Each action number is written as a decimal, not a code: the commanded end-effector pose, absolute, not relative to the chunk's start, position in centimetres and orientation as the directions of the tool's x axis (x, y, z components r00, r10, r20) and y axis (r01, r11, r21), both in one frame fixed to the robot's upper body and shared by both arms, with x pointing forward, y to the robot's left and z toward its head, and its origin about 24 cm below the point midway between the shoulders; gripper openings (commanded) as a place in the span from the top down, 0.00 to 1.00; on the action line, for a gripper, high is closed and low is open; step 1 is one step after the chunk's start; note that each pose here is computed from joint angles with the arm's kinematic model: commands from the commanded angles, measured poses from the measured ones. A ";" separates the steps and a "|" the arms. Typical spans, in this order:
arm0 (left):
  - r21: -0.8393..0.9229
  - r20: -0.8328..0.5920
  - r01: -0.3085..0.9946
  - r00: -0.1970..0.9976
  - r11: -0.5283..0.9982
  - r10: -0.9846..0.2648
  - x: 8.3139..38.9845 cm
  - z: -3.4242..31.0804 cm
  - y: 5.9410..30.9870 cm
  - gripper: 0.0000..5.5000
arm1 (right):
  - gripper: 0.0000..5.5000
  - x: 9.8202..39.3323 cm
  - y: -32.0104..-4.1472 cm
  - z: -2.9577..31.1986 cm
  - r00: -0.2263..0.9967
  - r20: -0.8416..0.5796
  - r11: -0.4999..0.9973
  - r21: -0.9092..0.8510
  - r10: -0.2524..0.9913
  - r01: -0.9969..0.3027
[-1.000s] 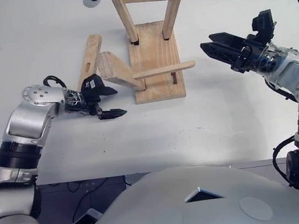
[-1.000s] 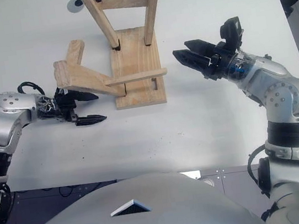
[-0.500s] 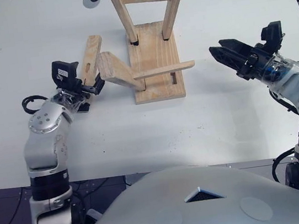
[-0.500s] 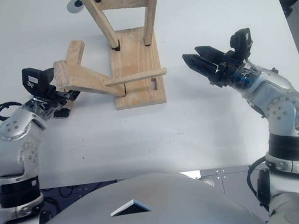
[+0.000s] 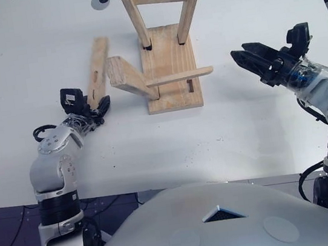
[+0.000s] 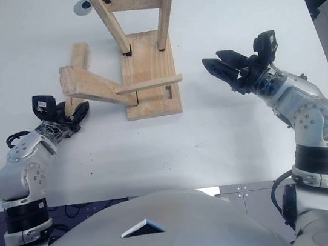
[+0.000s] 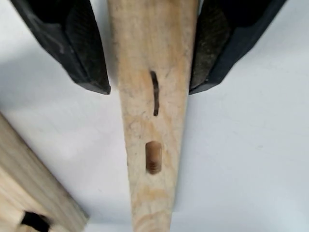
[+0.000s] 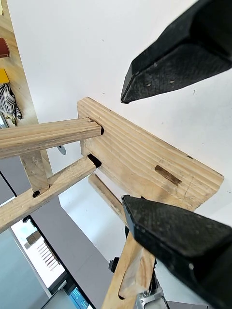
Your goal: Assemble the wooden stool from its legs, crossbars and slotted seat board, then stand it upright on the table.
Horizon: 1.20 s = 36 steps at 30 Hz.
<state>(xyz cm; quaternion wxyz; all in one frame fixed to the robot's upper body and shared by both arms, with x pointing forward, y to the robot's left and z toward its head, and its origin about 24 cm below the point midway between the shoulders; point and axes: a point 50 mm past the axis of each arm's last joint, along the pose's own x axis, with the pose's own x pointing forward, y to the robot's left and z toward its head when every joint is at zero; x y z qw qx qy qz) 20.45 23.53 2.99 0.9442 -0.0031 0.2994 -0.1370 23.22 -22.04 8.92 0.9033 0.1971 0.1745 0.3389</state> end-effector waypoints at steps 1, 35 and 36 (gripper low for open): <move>-0.032 -0.631 0.279 0.739 0.960 -0.236 20.6 2.8 25.5 0.60 | 0.36 24.1 -22.2 10.4 0.711 -0.187 0.705 0.441 0.678 -0.556; -0.385 0.284 0.920 0.045 -0.071 -0.958 27.3 23.1 16.4 0.64 | 0.36 24.5 -13.9 22.0 0.389 0.493 0.131 0.478 0.778 -0.868; -0.387 0.280 0.919 0.037 -0.078 -0.959 27.2 23.1 16.3 0.64 | 0.36 24.6 -13.6 22.3 0.367 0.500 0.107 0.475 0.784 -0.874</move>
